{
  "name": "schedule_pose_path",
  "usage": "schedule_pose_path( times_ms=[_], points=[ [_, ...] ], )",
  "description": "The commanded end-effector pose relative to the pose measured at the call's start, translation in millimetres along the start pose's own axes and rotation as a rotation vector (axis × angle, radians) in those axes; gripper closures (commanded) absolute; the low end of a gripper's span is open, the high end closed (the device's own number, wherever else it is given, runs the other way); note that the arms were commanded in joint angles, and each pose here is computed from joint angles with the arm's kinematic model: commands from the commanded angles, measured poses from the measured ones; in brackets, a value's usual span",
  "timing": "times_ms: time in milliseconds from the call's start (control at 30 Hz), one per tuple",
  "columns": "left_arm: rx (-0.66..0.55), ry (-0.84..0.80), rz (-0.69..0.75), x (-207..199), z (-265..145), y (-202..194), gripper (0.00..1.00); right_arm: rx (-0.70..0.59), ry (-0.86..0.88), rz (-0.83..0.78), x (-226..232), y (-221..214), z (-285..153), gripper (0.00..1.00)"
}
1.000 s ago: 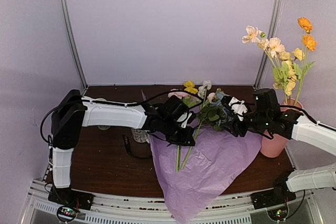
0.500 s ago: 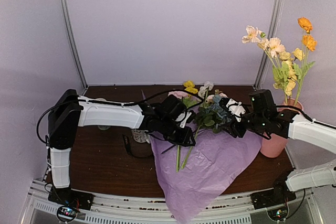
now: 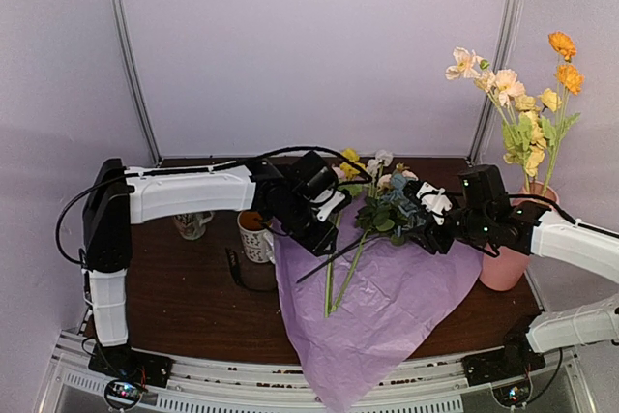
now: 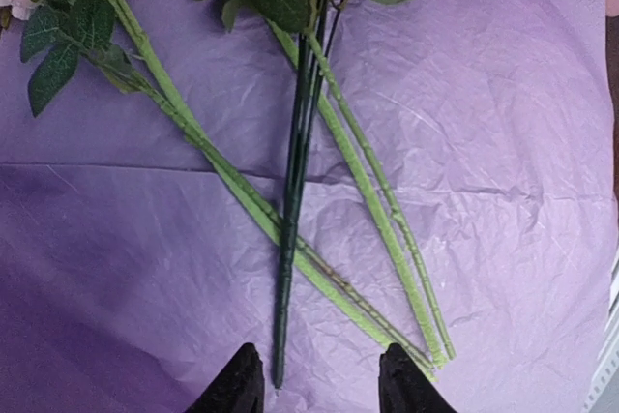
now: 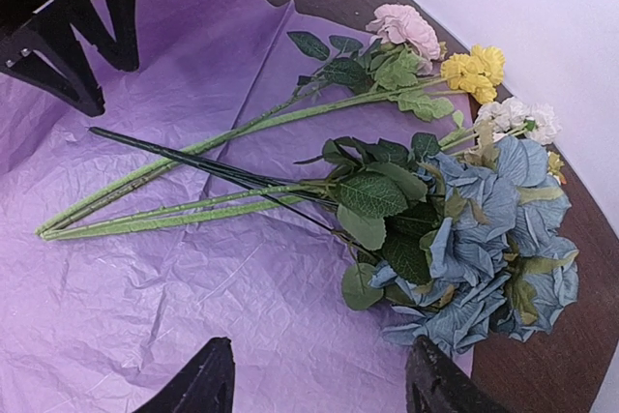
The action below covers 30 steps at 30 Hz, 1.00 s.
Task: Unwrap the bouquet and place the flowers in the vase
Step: Adjust the fake flower with the flattened wrapping paper, then pick up the fake flower from the flattened wrapping paper.
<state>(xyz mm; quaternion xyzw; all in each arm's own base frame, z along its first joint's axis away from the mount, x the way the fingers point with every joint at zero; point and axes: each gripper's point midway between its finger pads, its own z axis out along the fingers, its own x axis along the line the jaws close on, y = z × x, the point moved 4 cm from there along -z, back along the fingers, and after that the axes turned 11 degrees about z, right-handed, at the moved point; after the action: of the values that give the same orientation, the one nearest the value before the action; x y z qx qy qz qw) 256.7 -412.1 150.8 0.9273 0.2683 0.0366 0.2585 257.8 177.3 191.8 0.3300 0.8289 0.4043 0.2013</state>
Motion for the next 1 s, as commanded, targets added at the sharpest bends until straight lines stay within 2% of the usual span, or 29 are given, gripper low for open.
schedule_pose_path(
  times_ms=[0,167,433,767,967],
  points=[
    [0.102,0.062,0.215,19,13,-8,0.57,-0.005,0.019,-0.004,3,1,0,0.38],
    [0.189,-0.001,0.332,16,35,-16,0.57,-0.004,0.023,-0.004,4,1,0,0.38],
    [0.214,-0.002,0.356,19,62,-16,0.59,0.001,0.028,-0.005,4,0,1,0.38],
    [0.249,-0.042,0.339,17,83,-27,0.77,0.003,0.030,-0.008,4,0,2,0.38],
    [0.243,-0.033,0.318,17,82,-26,1.00,0.010,0.031,-0.006,4,-1,2,0.38]
  ],
)
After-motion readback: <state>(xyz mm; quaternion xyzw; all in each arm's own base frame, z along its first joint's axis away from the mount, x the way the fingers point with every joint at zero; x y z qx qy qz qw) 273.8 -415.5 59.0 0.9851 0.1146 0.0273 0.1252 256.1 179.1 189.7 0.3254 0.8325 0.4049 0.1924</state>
